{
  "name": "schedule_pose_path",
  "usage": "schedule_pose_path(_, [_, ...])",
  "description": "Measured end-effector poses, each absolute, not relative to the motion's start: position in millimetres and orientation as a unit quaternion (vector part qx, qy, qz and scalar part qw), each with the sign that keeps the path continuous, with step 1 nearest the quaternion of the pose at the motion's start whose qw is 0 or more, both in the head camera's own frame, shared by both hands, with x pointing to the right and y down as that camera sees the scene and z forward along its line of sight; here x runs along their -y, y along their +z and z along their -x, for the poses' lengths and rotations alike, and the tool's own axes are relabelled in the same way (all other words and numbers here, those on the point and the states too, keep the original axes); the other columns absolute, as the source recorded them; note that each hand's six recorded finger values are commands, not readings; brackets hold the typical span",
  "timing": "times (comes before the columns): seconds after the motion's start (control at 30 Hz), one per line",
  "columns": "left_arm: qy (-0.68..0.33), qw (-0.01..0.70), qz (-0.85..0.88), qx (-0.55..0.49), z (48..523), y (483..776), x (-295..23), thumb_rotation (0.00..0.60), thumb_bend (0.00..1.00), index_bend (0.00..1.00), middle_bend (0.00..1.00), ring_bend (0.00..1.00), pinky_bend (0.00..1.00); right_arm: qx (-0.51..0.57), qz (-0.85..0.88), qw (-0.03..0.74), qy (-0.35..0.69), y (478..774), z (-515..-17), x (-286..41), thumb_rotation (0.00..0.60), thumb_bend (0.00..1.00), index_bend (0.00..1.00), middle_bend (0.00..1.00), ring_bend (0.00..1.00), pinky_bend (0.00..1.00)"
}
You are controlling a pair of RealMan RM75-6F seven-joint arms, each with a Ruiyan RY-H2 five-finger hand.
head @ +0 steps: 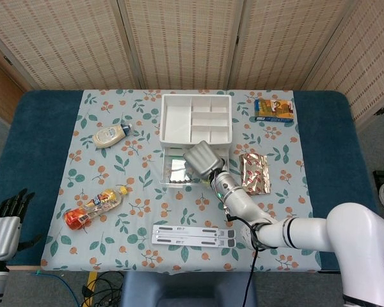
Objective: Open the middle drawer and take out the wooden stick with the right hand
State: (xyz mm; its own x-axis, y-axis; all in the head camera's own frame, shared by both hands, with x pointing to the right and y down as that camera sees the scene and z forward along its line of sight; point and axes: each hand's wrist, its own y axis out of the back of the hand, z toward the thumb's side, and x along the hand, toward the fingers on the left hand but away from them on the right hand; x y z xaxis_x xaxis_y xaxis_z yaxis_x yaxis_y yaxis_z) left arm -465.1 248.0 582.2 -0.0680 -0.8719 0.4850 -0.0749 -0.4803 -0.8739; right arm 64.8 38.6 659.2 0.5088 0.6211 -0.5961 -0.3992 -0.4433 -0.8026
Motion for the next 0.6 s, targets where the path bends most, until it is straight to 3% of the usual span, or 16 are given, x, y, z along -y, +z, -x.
schedule_pose_path(0.6, [-0.614,0.325,0.601,-0.395,464,581,-248,0.600,0.14,0.10,0.07,0.10,0.11,0.120,0.722,0.507,0.455,633,-60,-38,0.600,0.47,0.58,1.00,1.00,1.00])
